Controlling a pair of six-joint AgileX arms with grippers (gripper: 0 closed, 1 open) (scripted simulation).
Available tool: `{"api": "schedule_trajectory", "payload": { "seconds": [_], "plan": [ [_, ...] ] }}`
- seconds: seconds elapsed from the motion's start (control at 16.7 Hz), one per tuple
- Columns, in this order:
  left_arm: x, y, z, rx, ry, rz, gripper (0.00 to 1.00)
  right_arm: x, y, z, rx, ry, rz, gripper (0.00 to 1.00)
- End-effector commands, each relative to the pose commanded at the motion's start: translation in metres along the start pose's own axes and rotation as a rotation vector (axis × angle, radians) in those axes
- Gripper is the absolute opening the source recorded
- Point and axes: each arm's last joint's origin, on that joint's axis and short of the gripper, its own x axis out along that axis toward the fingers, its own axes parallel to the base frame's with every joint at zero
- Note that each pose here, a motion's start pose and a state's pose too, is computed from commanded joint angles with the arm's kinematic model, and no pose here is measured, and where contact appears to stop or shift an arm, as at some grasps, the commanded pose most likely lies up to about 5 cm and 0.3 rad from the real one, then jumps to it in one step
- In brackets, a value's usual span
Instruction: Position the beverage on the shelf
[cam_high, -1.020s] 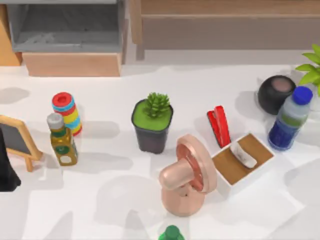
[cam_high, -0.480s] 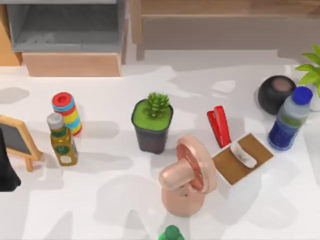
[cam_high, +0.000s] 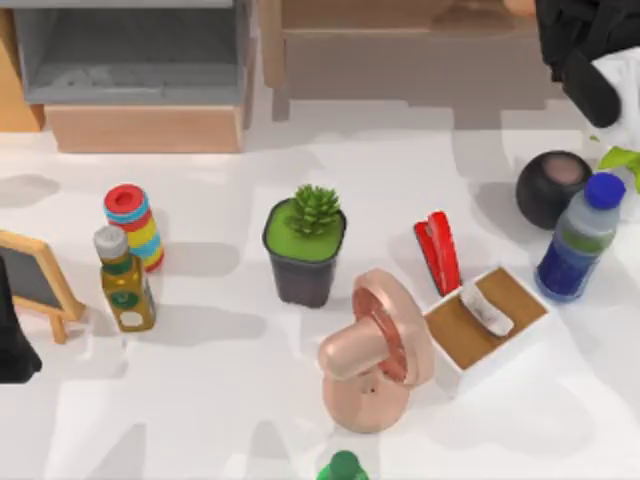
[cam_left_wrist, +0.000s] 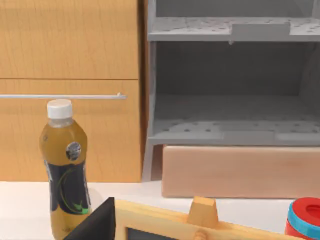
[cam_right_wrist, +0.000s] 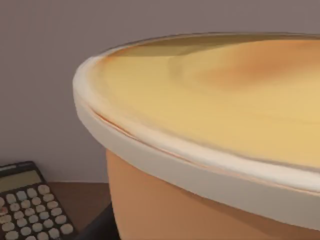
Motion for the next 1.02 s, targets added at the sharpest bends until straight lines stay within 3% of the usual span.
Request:
{"api": "schedule_trajectory", "payload": {
  "seconds": [0.3,1.02],
  "plan": [
    [0.000,0.000,0.000,0.000,0.000,0.000,1.00,-0.011,0.055,0.019,0.061,0.027,0.070,0.00],
    [0.000,0.000,0.000,0.000,0.000,0.000,1.00,0.005,0.060,0.011,0.069,0.024,0.073,0.00]
  ]
}}
